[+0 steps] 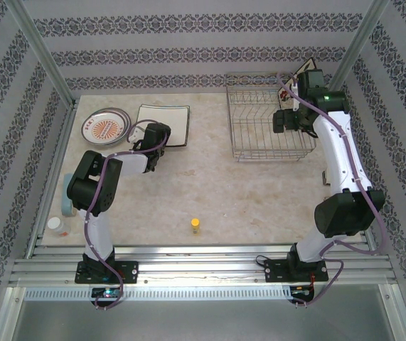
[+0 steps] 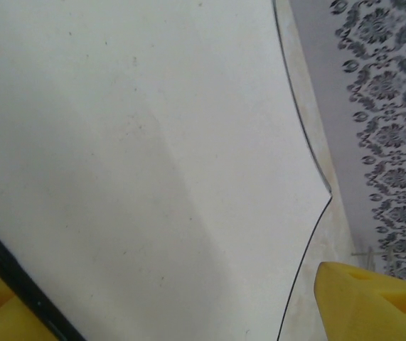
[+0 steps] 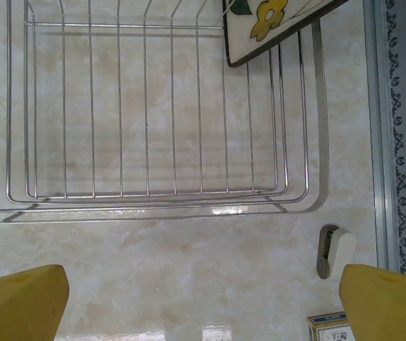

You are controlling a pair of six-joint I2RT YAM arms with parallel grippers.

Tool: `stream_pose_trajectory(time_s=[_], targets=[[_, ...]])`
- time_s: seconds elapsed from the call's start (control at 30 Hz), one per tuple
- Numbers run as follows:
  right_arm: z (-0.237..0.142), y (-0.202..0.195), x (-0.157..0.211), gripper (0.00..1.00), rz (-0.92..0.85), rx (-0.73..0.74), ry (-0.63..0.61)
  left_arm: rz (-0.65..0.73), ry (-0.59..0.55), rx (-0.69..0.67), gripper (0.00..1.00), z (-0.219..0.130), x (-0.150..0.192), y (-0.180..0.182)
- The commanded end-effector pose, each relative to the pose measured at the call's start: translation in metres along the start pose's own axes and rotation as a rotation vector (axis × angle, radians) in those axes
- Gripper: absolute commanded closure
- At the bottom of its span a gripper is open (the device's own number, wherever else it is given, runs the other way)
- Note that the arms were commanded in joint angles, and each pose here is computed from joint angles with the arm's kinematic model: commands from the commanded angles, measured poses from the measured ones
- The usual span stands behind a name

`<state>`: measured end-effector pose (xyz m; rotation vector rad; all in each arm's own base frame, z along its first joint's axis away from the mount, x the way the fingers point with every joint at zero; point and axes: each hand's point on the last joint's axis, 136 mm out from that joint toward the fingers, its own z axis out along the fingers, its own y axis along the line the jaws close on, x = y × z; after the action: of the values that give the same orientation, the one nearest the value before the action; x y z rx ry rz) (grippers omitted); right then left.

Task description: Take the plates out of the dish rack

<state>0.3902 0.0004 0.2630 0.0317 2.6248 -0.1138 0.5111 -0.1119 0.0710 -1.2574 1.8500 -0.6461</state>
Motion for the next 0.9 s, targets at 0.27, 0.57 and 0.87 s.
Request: stream_pose_trajectory(time_s=[0.27, 0.57, 0.87], targets=[[-0.011, 0.0, -0.004, 0.02, 0.013, -0.025, -0.058, 0.067, 0.045, 0.002, 0.15, 0.002, -0.003, -0.018], [-0.012, -0.002, -0.003, 0.02, 0.015, -0.027, -0.061, 0.076, 0.06, 0.0, 0.15, 0.011, -0.003, -0.024], [-0.015, -0.006, -0.003, 0.02, 0.022, -0.032, -0.07, 0.075, 0.069, -0.006, 0.15, 0.009, -0.005, -0.015]])
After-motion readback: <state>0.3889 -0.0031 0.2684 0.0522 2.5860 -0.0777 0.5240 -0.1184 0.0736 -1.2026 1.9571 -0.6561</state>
